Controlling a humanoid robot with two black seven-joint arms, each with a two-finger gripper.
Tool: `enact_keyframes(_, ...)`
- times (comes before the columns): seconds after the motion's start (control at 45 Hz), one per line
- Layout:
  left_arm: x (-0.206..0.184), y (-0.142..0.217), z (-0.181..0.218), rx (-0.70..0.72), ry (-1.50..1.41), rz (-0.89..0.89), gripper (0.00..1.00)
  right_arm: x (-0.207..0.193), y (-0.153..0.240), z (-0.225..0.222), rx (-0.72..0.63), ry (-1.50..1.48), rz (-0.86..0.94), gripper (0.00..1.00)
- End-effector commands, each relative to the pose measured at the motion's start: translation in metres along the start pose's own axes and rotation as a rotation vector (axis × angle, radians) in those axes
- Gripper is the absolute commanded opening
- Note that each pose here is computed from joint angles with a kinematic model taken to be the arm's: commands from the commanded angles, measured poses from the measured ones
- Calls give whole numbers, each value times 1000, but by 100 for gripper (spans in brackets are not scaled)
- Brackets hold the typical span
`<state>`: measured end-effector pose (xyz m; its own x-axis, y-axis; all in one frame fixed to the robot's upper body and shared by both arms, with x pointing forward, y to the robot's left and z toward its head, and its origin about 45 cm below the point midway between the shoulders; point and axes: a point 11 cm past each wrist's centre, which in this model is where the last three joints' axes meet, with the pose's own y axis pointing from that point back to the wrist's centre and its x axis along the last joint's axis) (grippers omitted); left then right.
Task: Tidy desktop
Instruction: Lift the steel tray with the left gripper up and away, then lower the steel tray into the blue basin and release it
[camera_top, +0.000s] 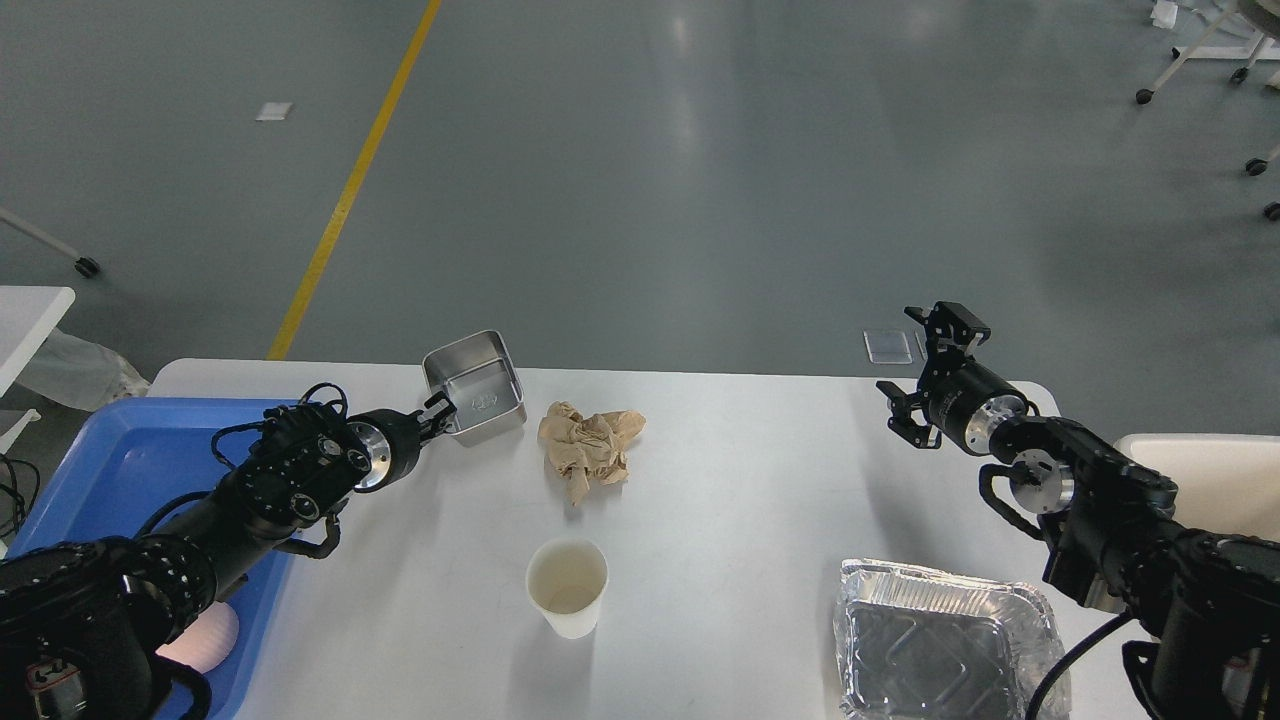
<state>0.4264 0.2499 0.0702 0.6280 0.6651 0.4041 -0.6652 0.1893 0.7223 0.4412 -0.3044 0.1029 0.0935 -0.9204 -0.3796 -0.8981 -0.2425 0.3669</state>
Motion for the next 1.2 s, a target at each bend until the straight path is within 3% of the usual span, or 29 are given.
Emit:
enact_keyframes(0.0,22,13,2,-39,-19,-21,0,0,0,0,-1,0,0,100)
enact_keyframes(0.333,122,76,-6,-74,-63,34,0,0,0,2,-2,-2,1,100)
enact_keyframes(0.645,246,214,-42,-81,-25,136,0,-4,-2,2,0,-3,-7,100)
enact_keyframes(0.911,274,279,-41,-103,-51,173,0,-9,-3,4,-2,-6,-14,100)
enact_keyframes(1.178,280,311,-33,-129,-80,137,0,-8,-3,4,-2,-8,-14,100)
